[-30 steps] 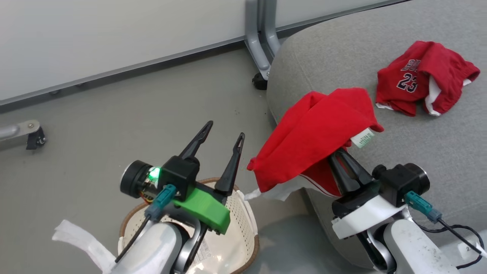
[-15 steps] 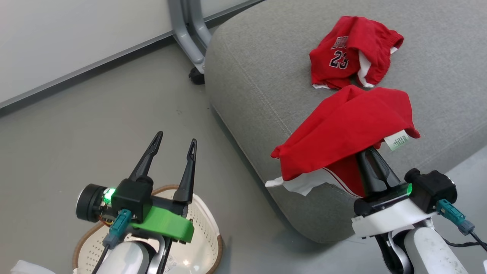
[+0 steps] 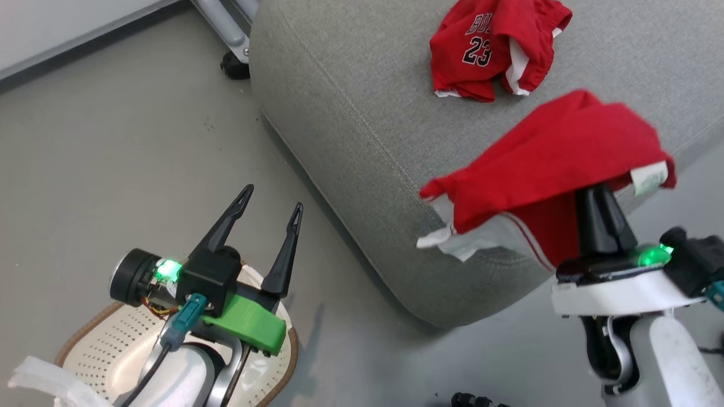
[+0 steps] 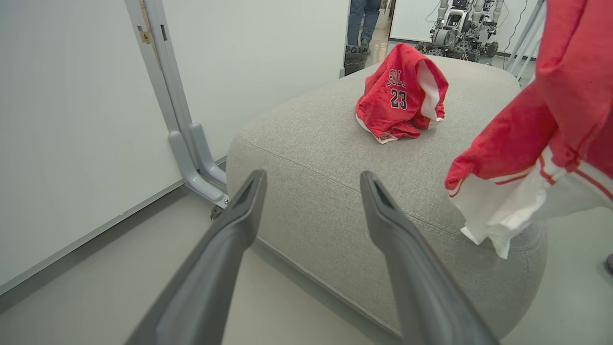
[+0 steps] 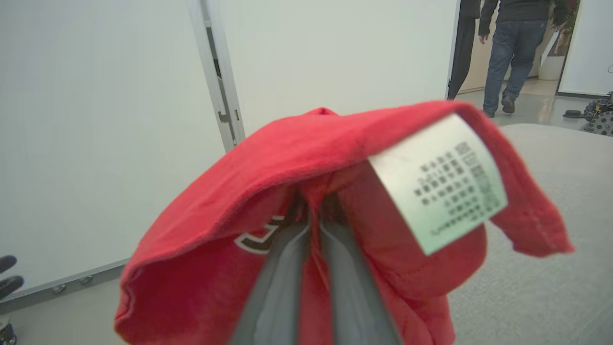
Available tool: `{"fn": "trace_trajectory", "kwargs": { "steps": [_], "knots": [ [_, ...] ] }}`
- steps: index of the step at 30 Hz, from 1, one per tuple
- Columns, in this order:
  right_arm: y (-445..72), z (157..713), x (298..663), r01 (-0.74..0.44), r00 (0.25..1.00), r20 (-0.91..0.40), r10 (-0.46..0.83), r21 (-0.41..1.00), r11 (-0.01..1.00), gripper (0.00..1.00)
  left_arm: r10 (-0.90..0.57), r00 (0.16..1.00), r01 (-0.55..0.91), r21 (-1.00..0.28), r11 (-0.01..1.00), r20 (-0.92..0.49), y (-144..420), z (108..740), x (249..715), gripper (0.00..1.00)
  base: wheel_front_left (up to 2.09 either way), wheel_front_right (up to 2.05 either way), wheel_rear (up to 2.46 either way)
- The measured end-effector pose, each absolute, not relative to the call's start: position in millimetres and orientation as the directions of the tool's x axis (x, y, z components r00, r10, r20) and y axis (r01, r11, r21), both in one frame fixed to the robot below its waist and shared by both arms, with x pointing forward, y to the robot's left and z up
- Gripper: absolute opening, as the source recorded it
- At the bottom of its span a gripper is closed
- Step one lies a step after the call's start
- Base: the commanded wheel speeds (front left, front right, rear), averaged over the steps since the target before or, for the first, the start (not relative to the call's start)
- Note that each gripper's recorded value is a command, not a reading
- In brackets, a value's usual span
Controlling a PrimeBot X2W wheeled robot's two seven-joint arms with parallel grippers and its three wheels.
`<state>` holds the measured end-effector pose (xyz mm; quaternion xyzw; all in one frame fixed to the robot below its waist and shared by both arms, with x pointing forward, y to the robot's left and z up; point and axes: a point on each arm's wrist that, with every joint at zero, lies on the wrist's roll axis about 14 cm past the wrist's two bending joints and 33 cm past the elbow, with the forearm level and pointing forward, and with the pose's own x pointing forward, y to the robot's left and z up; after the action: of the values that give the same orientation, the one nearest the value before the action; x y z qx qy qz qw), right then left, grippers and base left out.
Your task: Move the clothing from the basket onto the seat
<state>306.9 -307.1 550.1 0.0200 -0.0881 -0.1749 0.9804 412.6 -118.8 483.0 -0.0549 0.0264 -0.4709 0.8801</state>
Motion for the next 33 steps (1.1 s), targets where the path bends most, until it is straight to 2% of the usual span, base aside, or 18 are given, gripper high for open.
{"fn": "trace_trajectory", "kwargs": {
  "steps": [8, 12, 15, 23, 28, 31, 32, 33],
  "knots": [
    [-339.2, 618.4, 373.6, 0.323, 0.873, 0.367, -0.322, 0.06, 0.944, 0.0, -0.872, 0.489, 0.868, -0.097, 0.487, -0.009, -132.5, 472.5, 426.1, 1.0, 0.0, 0.0, 0.0],
    [-365.2, 637.9, 407.3, 0.339, 0.847, 0.418, -0.329, 0.051, 0.939, 0.0, -0.883, 0.469, 0.878, -0.096, 0.468, -0.01, -136.1, 464.0, 437.7, 1.0, 0.0, 0.0, 0.0],
    [-384.1, 637.5, 435.0, 0.352, 0.852, 0.409, -0.327, 0.017, 0.936, 0.0, -0.887, 0.461, 0.88, -0.115, 0.461, -0.024, -136.2, 451.3, 446.0, 1.0, 0.0, 0.0, 0.0],
    [-427.4, 609.5, 502.9, 0.39, 0.866, 0.338, -0.369, 0.005, 0.921, 0.0, -0.883, 0.467, 0.871, -0.15, 0.468, -0.044, -132.4, 415.6, 466.1, 1.0, 0.0, 0.0, 0.0],
    [-458.4, 519.2, 511.1, 0.471, 0.878, 0.103, -0.467, -0.01, 0.882, 0.0, -0.881, 0.466, 0.86, -0.194, 0.473, -0.084, -128.2, 385.3, 468.0, 1.0, 0.0, 0.0, 0.0],
    [-460.3, 477.5, 513.0, 0.484, 0.875, -0.001, -0.484, -0.015, 0.875, 0.0, -0.874, 0.472, 0.849, -0.208, 0.486, -0.115, -122.7, 370.4, 467.5, 1.0, 0.0, 0.0, 0.0],
    [-459.1, 469.6, 515.3, 0.485, 0.874, -0.016, -0.485, -0.004, 0.874, 0.03, -0.871, 0.475, 0.846, -0.21, 0.491, -0.123, -120.4, 366.7, 467.5, 1.0, 0.0, 0.0, 0.0],
    [-458.3, 464.0, 516.7, 0.485, 0.874, -0.027, -0.485, -0.001, 0.874, 0.98, -0.869, 0.478, 0.843, -0.21, 0.495, -0.129, -118.5, 364.3, 467.6, 1.0, 0.0, 0.0, 0.0]
  ]
}}
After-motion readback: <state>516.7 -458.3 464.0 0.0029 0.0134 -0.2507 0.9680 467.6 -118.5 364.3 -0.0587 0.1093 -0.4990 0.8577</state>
